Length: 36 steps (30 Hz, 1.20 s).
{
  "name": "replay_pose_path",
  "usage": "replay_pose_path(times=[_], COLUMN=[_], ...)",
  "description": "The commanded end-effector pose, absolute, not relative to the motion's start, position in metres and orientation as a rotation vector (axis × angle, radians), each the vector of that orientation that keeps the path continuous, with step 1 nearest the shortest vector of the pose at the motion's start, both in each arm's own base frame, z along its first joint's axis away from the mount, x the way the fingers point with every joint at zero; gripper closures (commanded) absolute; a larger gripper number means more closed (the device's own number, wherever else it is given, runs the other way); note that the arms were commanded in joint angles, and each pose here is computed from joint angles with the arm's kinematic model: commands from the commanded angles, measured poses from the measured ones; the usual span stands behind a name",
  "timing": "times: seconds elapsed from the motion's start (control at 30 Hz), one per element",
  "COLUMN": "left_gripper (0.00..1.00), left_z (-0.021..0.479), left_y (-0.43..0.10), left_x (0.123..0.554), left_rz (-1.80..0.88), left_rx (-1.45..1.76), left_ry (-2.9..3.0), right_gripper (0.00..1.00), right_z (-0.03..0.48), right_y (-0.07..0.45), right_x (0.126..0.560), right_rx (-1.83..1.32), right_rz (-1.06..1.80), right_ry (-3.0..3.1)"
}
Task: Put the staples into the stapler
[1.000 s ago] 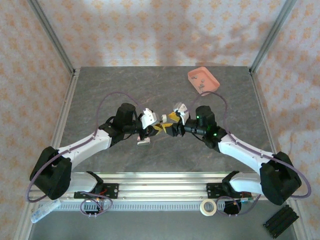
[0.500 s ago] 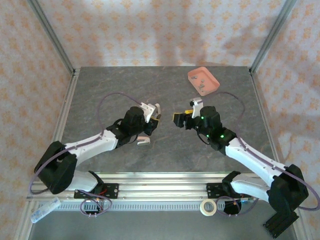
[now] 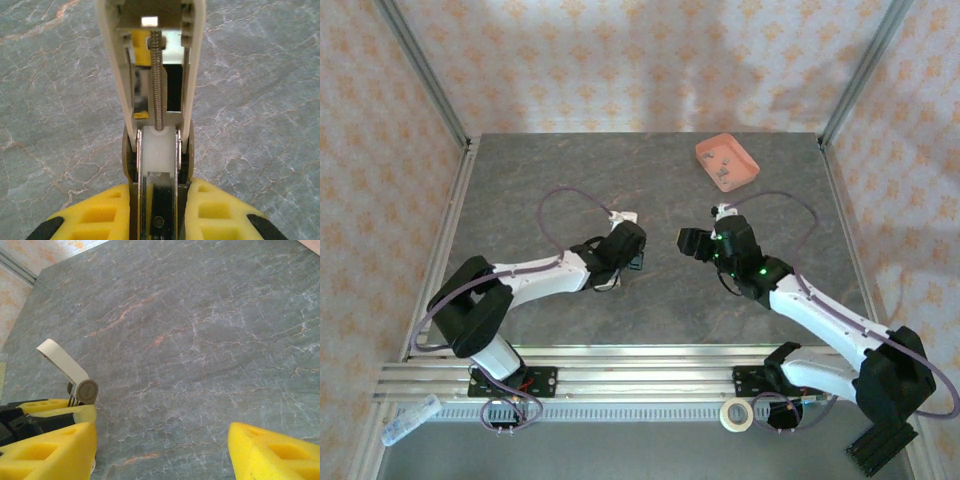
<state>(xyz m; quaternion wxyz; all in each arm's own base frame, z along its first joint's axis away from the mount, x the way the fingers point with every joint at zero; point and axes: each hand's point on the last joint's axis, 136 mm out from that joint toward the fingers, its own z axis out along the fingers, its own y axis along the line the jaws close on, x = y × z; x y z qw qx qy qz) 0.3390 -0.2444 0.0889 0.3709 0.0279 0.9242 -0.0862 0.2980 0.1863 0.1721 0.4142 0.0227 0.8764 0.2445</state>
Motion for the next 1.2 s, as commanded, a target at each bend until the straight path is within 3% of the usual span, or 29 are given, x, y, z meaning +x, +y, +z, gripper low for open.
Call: replay_pose_path(times=[0.0,1.17], left_gripper=[0.91,0.81], left_z=[0.085,0.026], left_y=[-0.238,-0.253], left_x=[0.343,0.334], left_rz=[-0.138,-0.136], left_rx=[-0.028,-0.189], left_ry=[2.388,2.541], right_gripper=[0.31,0.31], right_z=[0.169,0.158], right_y=[0.174,0.158], right_x=[0.295,0.28], right_rx=[0.113,0.108], right_rz=[0.578,0.534], right_ry=[2.197,2.201])
